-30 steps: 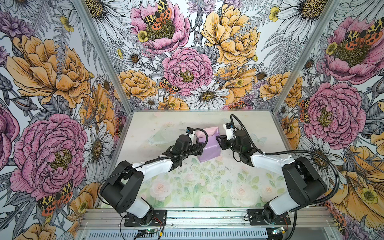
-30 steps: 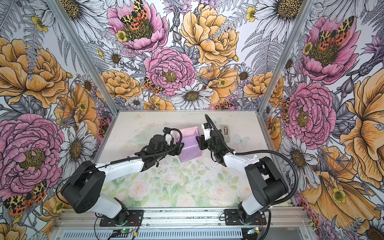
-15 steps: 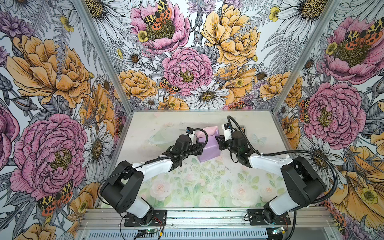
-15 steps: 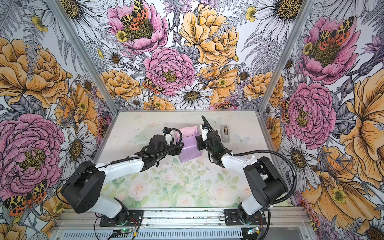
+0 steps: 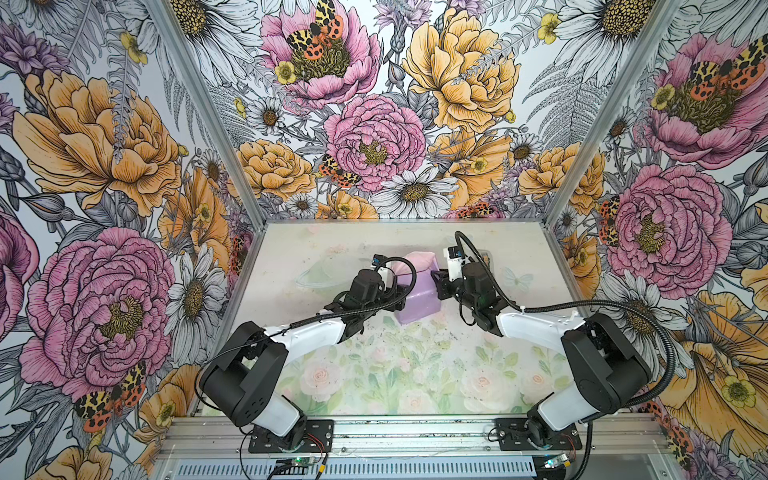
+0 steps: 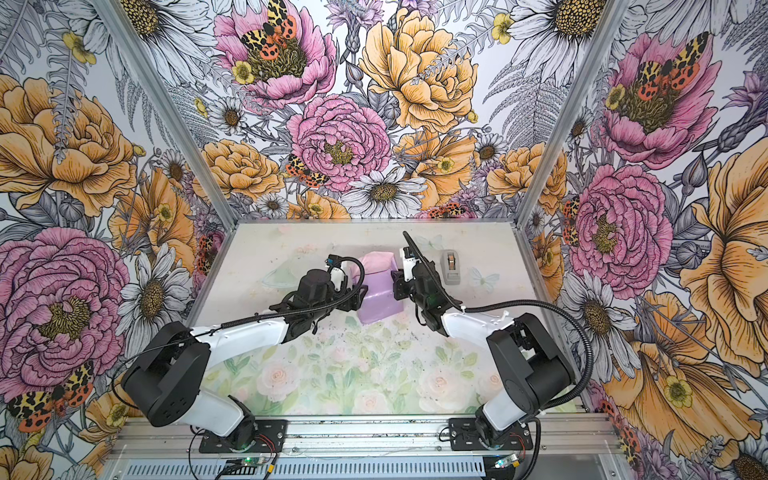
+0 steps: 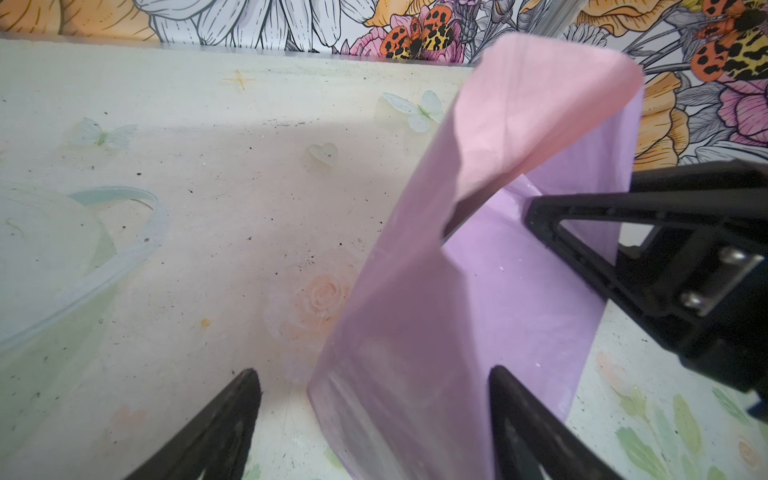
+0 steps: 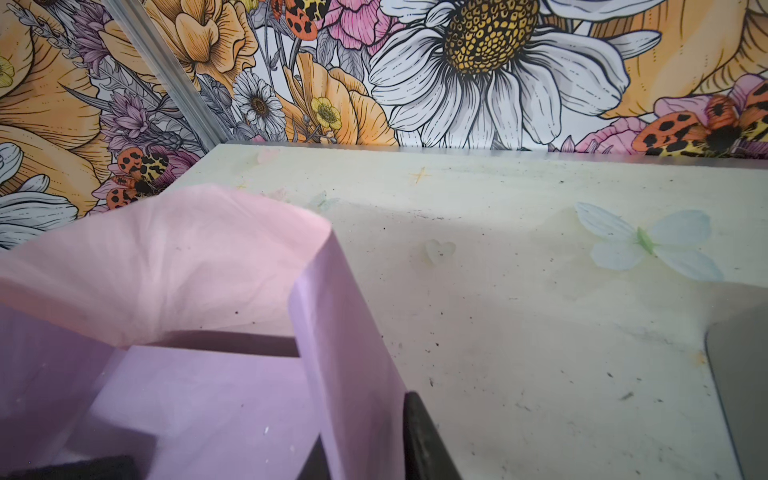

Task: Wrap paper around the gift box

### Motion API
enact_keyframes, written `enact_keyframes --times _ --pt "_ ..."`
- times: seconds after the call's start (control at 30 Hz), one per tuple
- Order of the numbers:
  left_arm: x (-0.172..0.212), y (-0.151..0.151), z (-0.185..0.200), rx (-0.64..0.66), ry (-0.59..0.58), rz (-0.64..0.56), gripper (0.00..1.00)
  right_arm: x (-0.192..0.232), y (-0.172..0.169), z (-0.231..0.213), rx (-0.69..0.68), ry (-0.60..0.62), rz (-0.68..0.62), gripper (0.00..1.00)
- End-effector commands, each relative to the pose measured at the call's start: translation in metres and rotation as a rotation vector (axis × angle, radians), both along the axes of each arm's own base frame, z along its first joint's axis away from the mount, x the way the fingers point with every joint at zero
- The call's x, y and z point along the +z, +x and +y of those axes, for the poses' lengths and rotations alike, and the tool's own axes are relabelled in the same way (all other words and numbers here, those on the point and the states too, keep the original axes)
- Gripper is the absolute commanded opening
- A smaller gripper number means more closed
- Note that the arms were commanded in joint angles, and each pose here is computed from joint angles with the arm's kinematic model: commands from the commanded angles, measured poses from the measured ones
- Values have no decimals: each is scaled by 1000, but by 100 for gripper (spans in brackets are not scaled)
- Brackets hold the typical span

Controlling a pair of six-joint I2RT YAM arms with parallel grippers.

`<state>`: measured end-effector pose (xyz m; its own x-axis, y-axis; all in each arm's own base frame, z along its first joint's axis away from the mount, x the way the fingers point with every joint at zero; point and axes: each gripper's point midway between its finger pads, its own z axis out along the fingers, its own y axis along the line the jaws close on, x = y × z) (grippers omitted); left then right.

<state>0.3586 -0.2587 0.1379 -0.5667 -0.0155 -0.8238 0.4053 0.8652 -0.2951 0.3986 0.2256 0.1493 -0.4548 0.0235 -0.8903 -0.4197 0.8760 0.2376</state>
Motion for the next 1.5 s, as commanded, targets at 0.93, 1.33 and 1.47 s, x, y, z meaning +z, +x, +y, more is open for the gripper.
enact_keyframes --times 0.93,1.33,1.47 --pt "-47 -14 21 17 187 103 86 46 19 10 9 113 -74 22" --pt "-47 -15 21 16 188 105 86 40 13 9 26 106 -46 27" --pt "-48 -15 21 16 189 105 86 27 5 8 35 102 -11 31"
